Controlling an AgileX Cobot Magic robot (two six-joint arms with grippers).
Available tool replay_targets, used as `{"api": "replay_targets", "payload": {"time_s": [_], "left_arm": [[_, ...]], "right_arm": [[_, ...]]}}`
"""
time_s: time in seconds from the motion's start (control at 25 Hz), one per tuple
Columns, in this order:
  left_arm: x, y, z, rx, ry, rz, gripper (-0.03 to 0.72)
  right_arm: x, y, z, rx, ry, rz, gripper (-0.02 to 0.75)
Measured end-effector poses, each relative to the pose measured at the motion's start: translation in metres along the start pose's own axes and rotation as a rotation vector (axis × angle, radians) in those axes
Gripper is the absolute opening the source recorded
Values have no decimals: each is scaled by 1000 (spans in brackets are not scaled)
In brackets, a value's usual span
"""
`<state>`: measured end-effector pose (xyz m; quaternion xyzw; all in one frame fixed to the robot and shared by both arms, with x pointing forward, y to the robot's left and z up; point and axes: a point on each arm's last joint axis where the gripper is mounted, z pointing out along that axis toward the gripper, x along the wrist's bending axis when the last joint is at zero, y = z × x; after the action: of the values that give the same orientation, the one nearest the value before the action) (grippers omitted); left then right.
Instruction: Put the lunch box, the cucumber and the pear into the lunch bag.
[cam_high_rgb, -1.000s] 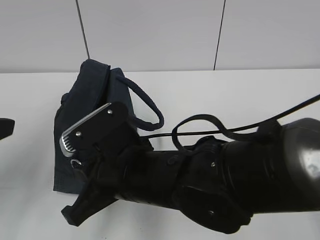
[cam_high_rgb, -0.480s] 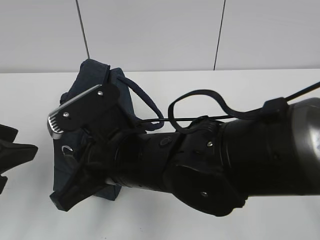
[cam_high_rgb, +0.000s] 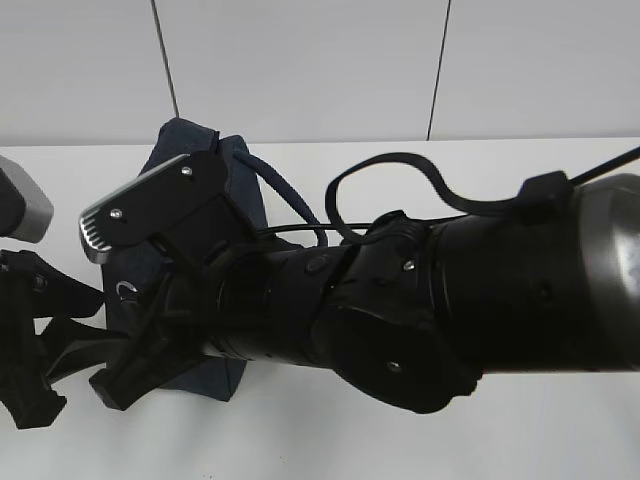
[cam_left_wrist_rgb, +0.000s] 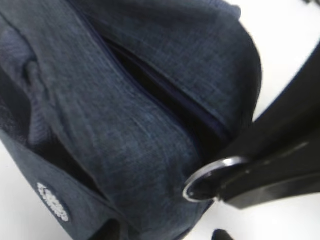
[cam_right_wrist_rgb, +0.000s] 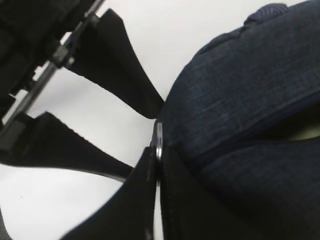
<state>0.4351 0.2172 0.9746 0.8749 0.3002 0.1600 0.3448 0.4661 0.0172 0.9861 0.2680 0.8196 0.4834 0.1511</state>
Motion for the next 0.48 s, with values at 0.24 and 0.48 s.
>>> {"api": "replay_targets", "payload": {"time_s": [0.24,0.48], "left_arm": [[3,-4,17,4,-24,-31,300],[7,-4,26,-2,-26,-73,40]], "right_arm": [[0,0,0,2,0,-1,0],[0,0,0,3,0,-1,0]]}}
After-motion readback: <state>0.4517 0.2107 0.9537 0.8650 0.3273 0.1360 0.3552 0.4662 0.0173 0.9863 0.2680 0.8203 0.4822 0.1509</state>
